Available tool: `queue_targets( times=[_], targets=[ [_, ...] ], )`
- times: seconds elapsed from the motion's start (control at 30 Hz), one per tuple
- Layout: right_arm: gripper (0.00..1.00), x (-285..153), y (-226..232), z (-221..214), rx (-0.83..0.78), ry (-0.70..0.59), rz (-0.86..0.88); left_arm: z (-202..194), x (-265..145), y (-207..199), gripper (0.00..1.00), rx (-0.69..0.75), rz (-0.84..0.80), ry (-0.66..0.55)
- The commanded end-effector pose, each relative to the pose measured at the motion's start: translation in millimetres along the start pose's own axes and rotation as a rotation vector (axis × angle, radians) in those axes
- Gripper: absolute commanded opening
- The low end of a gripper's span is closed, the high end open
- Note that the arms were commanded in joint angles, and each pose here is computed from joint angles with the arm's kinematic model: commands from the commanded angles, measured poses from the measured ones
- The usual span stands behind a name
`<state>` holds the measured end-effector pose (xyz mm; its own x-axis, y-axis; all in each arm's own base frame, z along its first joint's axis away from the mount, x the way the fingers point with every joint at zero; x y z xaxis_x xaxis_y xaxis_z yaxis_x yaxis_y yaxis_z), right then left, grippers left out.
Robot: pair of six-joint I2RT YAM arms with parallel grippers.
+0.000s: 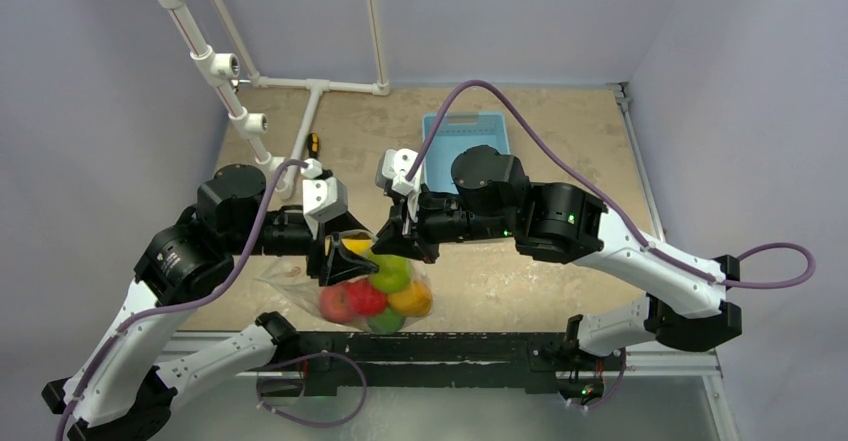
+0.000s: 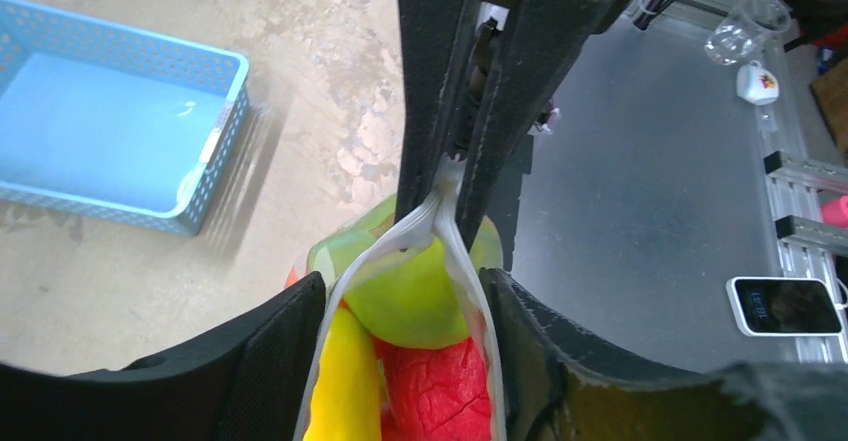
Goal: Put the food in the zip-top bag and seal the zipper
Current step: Pick up the zipper food storage bag at the center of the board.
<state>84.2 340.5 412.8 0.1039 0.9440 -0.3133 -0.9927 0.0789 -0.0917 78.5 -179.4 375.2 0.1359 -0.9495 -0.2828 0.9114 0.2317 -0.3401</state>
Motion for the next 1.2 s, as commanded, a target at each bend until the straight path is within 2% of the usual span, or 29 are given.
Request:
queue_targets(
  times=[0.0,0.13,0.17,0.2,0.23,0.47,0.6,0.7,0.73,0.83,1.17],
  targets=[
    [0.00,-20,-1,39,0.020,-0.146,-0.031,6,-6,5,0.52,0.030,0.072,-0.011],
    [0.00,-21,-2,41,0.031,-0.148,-0.043,4,-6,6,0.40,0.026,0.084,-0.004],
    [0.00,-21,-2,41,0.034,-0.149,-0.044,4,-7,6,0.34,0.026,0.082,-0.003],
    [0.00,-22,-3,41,0.035,-0.151,-0.048,4,-6,5,0.20,0.030,0.078,-0.001],
    [0.00,-22,-3,42,0.037,-0.153,-0.050,4,-6,5,0.01,0.031,0.075,0.002],
    [0.00,-23,-6,43,0.036,-0.170,-0.073,6,-4,5,0.00,0.047,0.065,-0.001],
    [0.15,-29,-7,45,0.030,-0.209,-0.095,14,-7,4,0.00,0.057,0.075,-0.028],
    [0.31,-36,-8,45,0.023,-0.255,-0.114,22,-10,-1,0.00,0.064,0.068,-0.069],
    [0.39,-39,-9,46,0.021,-0.275,-0.126,24,-11,-3,0.00,0.065,0.063,-0.081],
    [0.47,-44,-7,41,0.011,-0.315,-0.133,28,-12,-7,0.00,0.081,0.047,-0.102],
    [0.52,-40,-2,21,-0.054,-0.402,-0.123,34,-12,-9,0.00,0.057,0.036,-0.127]
  ],
)
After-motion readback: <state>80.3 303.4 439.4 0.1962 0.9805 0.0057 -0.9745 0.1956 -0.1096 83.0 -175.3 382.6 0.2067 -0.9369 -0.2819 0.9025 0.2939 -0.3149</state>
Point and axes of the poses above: each gripper's point midway between its finger pads, its own x axis out along the fingers, its own y axis along the line the jaws close on, z = x × y, the point moved 4 cm from there along -x, back along the fingers, and after that the axes turned 10 degrees about -x, right-handed, at the moved point
